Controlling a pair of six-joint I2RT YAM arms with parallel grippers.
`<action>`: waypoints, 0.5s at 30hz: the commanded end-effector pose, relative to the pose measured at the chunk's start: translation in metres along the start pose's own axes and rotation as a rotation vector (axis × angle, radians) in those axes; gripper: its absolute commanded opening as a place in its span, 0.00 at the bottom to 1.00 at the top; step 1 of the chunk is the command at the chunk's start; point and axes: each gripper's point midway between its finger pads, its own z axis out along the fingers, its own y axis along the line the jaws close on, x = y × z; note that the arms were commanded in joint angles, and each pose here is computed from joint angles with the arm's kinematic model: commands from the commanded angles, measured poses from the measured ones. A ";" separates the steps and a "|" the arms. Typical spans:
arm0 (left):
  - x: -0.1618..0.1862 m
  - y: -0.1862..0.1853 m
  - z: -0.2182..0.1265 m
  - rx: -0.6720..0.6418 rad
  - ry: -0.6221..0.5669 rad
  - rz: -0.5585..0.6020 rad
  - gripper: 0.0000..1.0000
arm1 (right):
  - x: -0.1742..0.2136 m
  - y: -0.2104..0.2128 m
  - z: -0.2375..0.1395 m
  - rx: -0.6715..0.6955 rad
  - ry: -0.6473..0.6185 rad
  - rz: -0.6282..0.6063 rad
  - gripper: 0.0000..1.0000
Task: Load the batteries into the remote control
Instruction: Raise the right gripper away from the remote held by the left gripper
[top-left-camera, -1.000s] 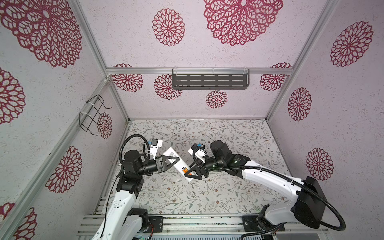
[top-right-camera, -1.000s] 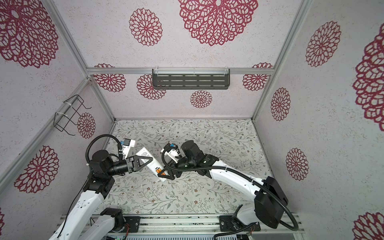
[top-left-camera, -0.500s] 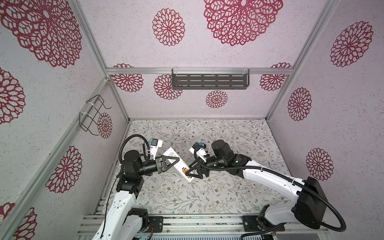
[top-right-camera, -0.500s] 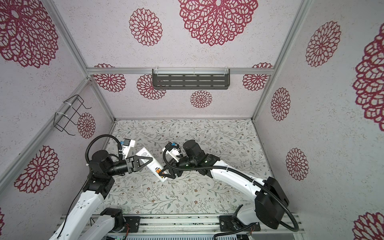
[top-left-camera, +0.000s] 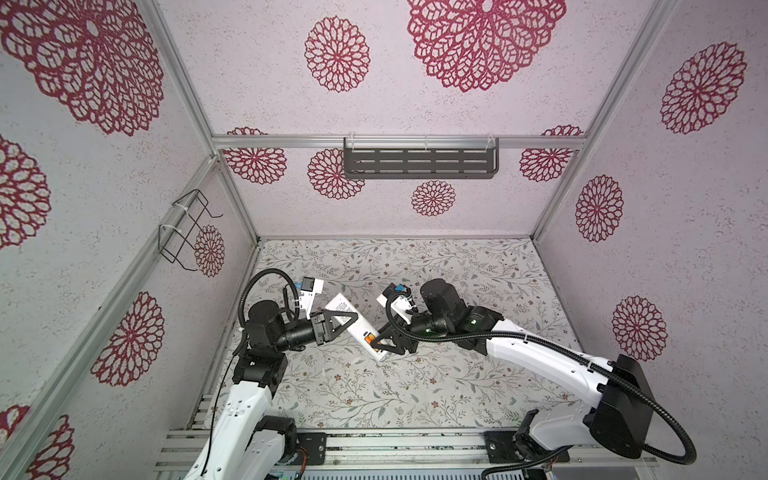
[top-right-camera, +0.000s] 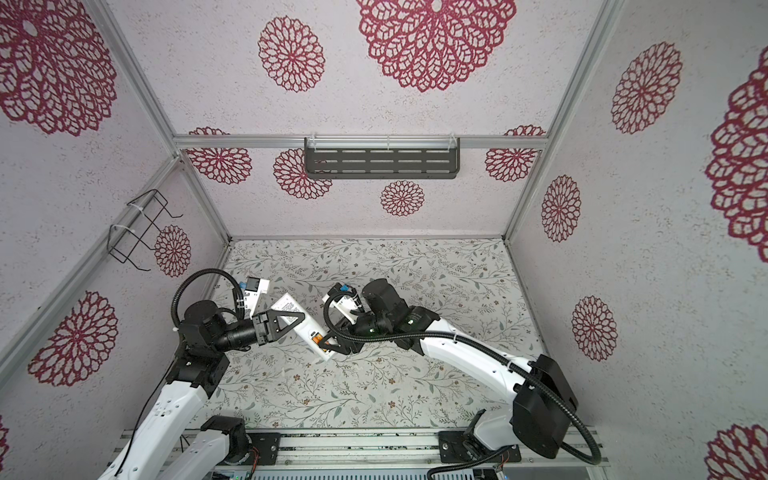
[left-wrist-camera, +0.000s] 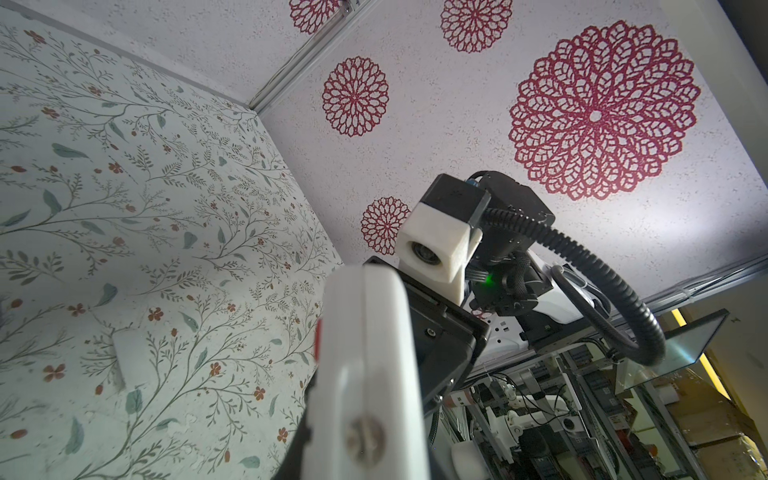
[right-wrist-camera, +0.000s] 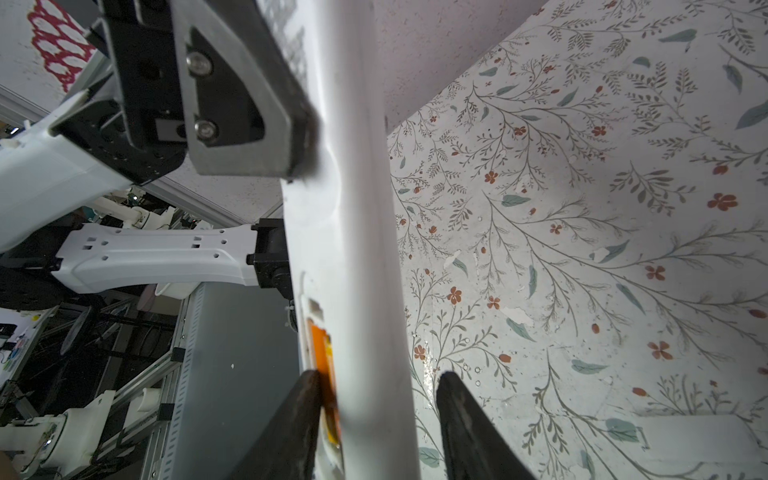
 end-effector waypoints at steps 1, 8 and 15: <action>0.005 -0.017 -0.001 0.063 0.033 0.034 0.00 | 0.001 -0.027 0.000 0.144 0.018 0.000 0.47; 0.005 -0.018 -0.002 0.063 0.030 0.037 0.00 | 0.004 -0.036 0.003 0.209 0.042 -0.006 0.42; 0.005 -0.002 -0.003 -0.034 0.027 0.042 0.00 | -0.013 -0.035 -0.020 0.284 -0.061 -0.048 0.74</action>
